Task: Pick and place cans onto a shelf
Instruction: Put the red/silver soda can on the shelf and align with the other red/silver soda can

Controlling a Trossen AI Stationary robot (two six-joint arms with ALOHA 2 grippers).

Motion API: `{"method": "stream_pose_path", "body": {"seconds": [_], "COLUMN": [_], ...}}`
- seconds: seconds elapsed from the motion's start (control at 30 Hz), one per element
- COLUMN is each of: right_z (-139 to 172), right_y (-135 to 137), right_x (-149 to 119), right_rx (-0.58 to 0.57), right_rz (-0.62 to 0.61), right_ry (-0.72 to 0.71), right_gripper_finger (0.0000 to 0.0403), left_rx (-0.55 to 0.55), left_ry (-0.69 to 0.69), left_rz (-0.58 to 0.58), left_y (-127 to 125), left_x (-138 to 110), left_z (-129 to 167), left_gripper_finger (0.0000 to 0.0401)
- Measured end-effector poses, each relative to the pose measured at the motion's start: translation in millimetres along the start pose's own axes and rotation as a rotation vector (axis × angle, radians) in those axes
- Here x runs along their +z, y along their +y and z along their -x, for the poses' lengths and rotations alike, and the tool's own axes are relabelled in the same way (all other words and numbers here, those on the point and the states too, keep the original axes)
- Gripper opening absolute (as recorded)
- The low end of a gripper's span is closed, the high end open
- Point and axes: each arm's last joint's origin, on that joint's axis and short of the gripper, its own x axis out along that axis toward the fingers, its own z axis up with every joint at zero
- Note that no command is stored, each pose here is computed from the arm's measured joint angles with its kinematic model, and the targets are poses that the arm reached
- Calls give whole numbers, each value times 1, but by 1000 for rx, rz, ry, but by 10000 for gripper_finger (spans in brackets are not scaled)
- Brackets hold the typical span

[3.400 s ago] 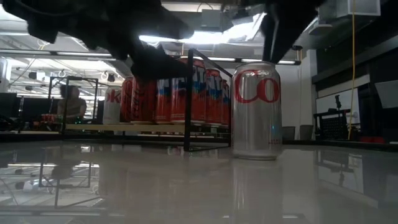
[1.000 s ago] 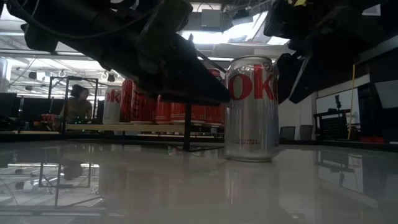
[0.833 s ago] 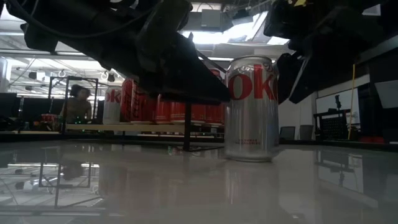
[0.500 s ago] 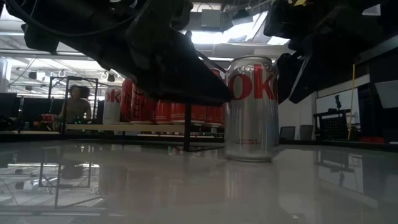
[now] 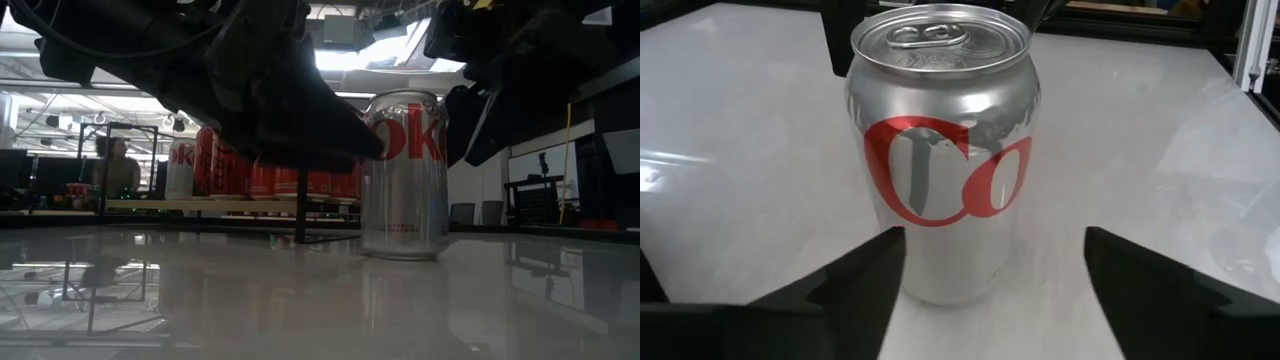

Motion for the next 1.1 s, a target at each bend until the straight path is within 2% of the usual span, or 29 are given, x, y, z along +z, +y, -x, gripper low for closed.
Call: {"method": "stream_pose_path", "body": {"seconds": [0.2, 0.37, 0.5, 0.7, 0.97, 1.1], "right_z": [0, 0, 0, 0, 0, 0], "right_y": [0, 0, 0, 0, 0, 0], "right_x": [0, 0, 0, 0, 0, 1], "right_rx": [0, 0, 0, 0, 1, 1], "right_rz": [0, -1, -1, -1, -1, -2], "right_ry": [0, 0, 0, 0, -2, -4], "right_gripper_finger": [392, 392, 392, 392, 392, 392], "left_rx": [1, 1, 0, -5, -27, -88], "left_ry": [0, 0, 0, -11, -133, -218], "left_rz": [-1, -1, -15, -46, -11, 7], "left_y": [0, 0, 1, 3, 13, 20], "left_x": [0, 0, 5, 28, 70, 87], "left_z": [0, 0, 3, 19, 40, 37], "left_gripper_finger": [363, 395, 399, 400, 400, 400]}}
